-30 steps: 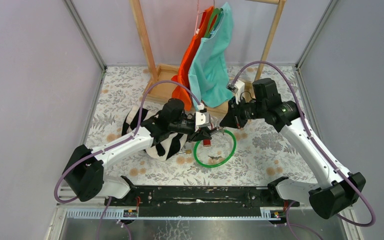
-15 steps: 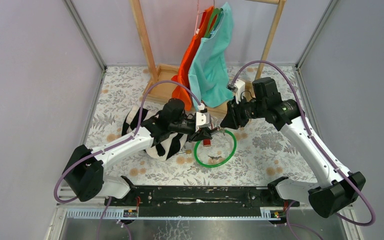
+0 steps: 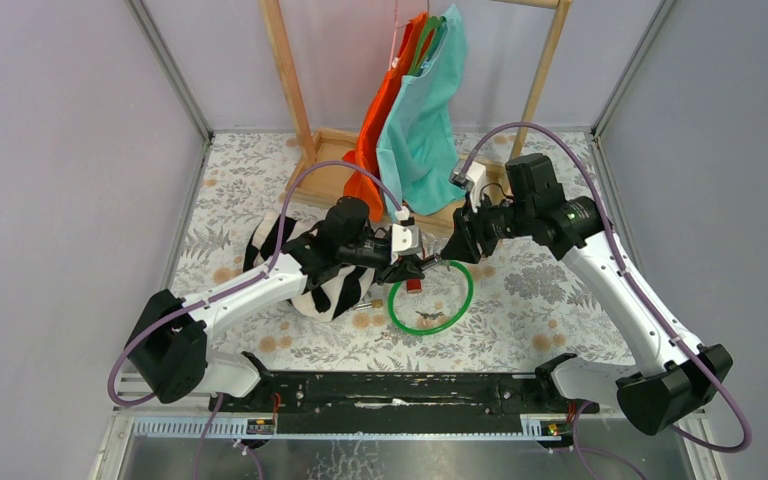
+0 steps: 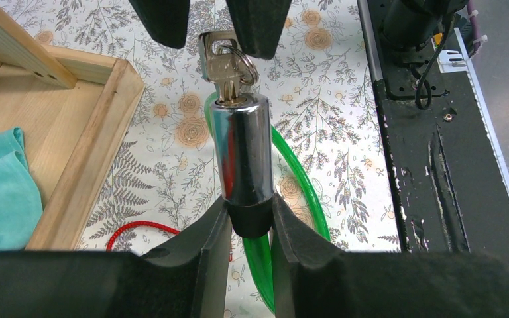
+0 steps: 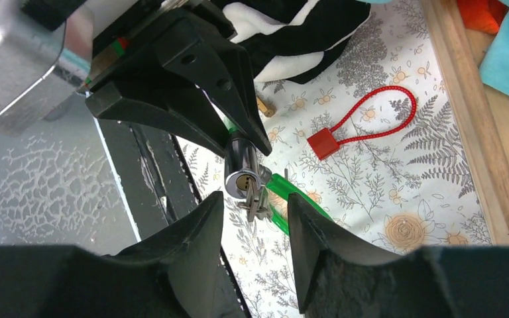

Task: Lock with the key
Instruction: Lock the lock.

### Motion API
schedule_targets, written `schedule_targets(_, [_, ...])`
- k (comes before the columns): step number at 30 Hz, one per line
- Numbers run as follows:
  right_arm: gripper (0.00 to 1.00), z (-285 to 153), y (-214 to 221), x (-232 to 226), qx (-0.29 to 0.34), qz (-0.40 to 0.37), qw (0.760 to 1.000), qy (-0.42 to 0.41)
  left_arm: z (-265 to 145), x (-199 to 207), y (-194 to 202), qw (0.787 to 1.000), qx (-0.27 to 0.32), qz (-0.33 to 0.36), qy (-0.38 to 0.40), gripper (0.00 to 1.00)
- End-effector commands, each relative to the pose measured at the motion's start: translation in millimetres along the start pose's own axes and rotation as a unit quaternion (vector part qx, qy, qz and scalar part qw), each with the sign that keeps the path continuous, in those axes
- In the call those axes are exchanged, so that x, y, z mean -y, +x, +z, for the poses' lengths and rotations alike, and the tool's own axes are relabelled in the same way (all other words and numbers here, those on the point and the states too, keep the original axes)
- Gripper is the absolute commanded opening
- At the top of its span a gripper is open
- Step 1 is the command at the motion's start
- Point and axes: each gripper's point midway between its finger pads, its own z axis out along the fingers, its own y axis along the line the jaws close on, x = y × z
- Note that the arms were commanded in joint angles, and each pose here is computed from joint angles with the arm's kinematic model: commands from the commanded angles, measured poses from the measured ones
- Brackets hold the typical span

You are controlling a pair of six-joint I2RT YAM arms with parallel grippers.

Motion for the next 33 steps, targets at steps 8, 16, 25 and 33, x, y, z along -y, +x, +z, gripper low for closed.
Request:
schedule_targets(8, [0.31, -0.4, -3.5, -6.5, -0.004, -0.067, 0.997, -0.039, -0.7, -3.4, -18.8, 0.999, 0.021, 0.040, -0.003, 0.00])
schedule_targets(16, [0.14, -0.8, 1.1, -3.5, 0.003, -0.193, 0.980, -0.050, -0.1, -2.3, -20.8, 0.999, 0.021, 0.033, 0.003, 0.00])
schedule_targets(25, [0.06, 1.3, 1.5, 15.2, 0.006, -0.381, 0.924, -0.033, 1.2, 5.8, -23.2, 0.999, 0.028, 0.020, 0.026, 0.00])
schedule_targets(33, [0.02, 2.3, -10.2, 28.6, 0.020, -0.481, 0.876, 0.003, 1.8, 9.6, -25.2, 0.999, 0.032, 0.006, 0.036, 0.00])
